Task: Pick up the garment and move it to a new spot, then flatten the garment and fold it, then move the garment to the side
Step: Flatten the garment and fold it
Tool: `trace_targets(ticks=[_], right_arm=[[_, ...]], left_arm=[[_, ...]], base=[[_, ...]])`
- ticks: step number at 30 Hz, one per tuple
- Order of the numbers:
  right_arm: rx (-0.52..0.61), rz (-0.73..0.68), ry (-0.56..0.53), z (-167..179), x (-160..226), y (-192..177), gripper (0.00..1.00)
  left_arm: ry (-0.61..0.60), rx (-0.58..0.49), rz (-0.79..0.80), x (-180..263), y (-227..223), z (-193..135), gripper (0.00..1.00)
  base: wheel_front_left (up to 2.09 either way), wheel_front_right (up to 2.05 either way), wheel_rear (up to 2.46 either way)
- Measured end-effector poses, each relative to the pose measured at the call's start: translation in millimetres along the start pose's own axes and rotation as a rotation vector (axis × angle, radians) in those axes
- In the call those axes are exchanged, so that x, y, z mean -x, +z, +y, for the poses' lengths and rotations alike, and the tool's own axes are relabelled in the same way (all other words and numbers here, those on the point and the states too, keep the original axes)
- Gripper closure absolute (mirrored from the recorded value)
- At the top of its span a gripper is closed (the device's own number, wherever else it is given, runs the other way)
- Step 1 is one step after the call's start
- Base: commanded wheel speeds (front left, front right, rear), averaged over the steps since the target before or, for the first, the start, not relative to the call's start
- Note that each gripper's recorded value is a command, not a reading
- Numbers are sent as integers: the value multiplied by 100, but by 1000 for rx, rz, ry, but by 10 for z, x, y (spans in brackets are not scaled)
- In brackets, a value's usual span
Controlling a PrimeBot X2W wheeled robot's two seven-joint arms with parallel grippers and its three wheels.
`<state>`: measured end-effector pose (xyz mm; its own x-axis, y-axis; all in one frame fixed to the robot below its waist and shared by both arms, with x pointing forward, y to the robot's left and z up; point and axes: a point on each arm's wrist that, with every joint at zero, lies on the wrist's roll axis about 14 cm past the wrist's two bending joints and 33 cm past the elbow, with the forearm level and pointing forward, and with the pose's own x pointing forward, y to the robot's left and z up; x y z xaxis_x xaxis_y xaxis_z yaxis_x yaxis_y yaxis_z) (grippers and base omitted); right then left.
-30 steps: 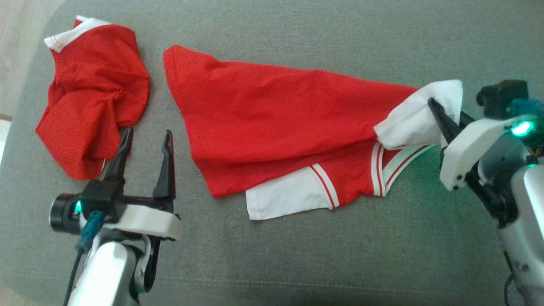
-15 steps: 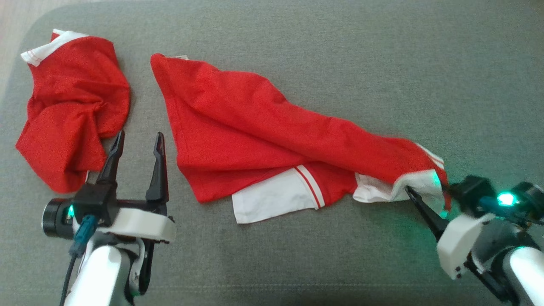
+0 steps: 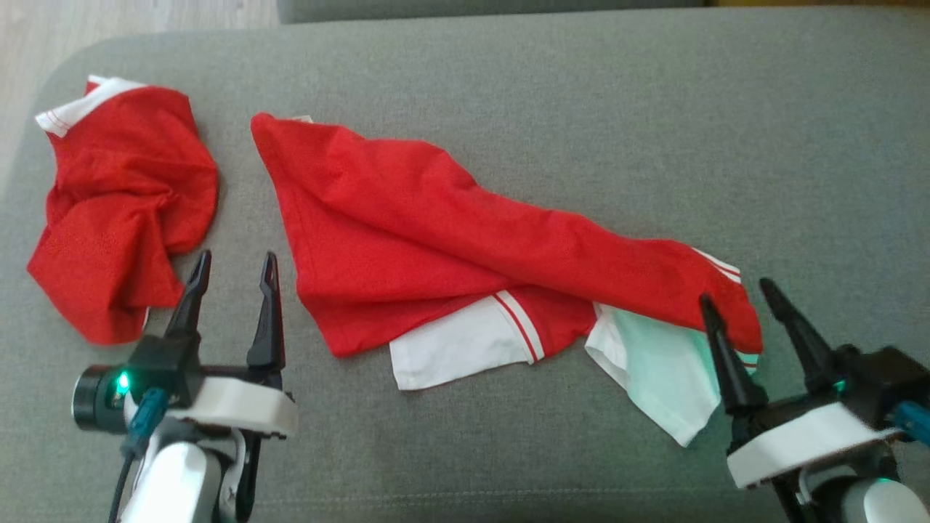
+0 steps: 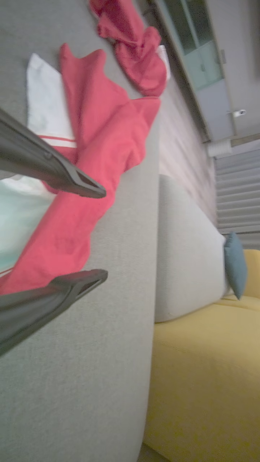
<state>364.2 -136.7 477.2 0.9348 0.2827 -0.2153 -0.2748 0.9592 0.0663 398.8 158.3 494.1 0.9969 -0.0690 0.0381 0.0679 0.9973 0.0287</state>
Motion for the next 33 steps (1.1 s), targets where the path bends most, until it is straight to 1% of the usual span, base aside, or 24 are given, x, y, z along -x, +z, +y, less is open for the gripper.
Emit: trace_targets(ticks=[2,5,14,24,28,31,33], right_arm=[[-40,-68,-35,-18,8,136,0],[-63,-130,-60,-36,37,255,0],[-68,-182,-85,-94,44,377,0],[-72,-166,-77,-64,36,325,0],[-64,-132,-51,-2,14,249,0],[-34,-53,-15,52,-12,83,0],[0,33,29,127,-52,-91,0]], left_arm=[[3,0,-1,36,9,5,0],[5,-1,-7,73,37,7,0],[-5,1,-3,185,36,-39,0],[-8,0,-5,201,45,-48,0],[-9,0,-3,205,39,-49,0],[-9,1,3,205,21,-52,0],[-10,1,9,197,-2,-52,0]], base=[[0,0,0],[0,0,0],[0,0,0],[0,0,0],[0,0,0],[0,0,0],[0,0,0]])
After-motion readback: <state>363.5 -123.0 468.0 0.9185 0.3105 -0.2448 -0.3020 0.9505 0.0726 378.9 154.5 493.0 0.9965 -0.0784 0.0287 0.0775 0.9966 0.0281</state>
